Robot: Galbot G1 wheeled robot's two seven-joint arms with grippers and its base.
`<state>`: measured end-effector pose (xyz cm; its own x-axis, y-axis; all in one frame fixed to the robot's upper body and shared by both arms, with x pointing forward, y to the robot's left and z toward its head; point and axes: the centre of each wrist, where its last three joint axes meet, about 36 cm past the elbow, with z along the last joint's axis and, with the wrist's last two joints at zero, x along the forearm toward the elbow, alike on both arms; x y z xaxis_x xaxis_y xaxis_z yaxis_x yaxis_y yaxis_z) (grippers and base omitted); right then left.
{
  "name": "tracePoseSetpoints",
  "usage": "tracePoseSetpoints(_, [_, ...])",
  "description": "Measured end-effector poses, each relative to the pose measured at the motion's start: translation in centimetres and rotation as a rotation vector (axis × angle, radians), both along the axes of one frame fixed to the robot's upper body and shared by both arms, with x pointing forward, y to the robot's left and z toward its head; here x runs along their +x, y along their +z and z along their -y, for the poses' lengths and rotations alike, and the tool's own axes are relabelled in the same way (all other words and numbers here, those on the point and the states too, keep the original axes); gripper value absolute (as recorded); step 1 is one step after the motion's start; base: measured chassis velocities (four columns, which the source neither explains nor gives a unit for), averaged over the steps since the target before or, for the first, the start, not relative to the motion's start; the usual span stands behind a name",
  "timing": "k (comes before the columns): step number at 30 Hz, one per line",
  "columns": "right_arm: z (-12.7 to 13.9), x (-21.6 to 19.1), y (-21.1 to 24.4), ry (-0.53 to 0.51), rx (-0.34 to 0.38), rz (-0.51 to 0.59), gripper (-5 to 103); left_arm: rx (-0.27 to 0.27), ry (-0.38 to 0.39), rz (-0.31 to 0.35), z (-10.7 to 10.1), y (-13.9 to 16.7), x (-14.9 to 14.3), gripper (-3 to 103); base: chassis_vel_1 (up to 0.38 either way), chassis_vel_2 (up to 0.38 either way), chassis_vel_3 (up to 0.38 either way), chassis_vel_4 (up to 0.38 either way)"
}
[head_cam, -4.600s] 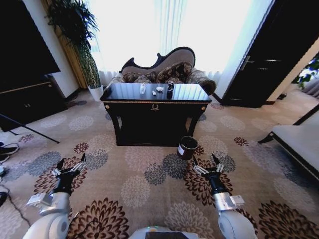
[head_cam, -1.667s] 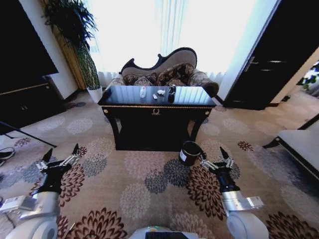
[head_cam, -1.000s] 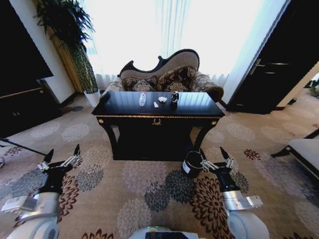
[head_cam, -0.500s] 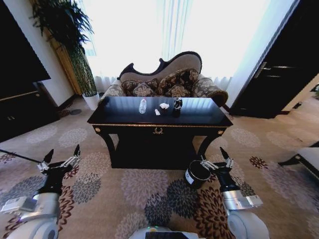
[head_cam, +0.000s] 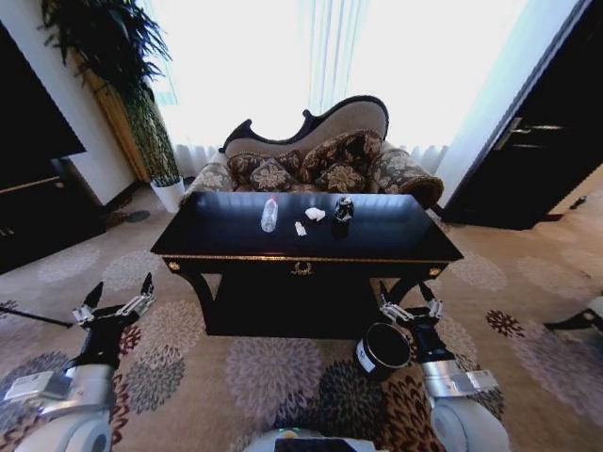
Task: Move to the front of the table and place the trash on the table into the trash bin.
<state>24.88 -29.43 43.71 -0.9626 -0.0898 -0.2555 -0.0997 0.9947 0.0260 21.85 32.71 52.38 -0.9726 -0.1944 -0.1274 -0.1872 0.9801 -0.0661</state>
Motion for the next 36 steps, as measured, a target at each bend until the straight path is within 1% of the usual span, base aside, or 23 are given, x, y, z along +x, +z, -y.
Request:
tracePoseSetpoints(20, [-0.3,-0.1,-0.1,0.002,0.008,0.014,100,-0.007,-0.004,-0.002,0.0,-0.3,0.3,100,-0.158,0.154,0.161,-0.162])
tracePoseSetpoints(25, [-0.2,-0.1,0.1,0.000,0.007,0.022,100,-0.004,-0.007,0.004,0.2,-0.1,0.2,100,-0.072,0.092,0.057,-0.067])
tracePoseSetpoints(36, [0.3,-0.4,1.2,-0.013,-0.013,0.046,100,-0.004,-0.018,0.024,0.5,1.0,-0.1,100,0.000,0.000,0.000,0.000])
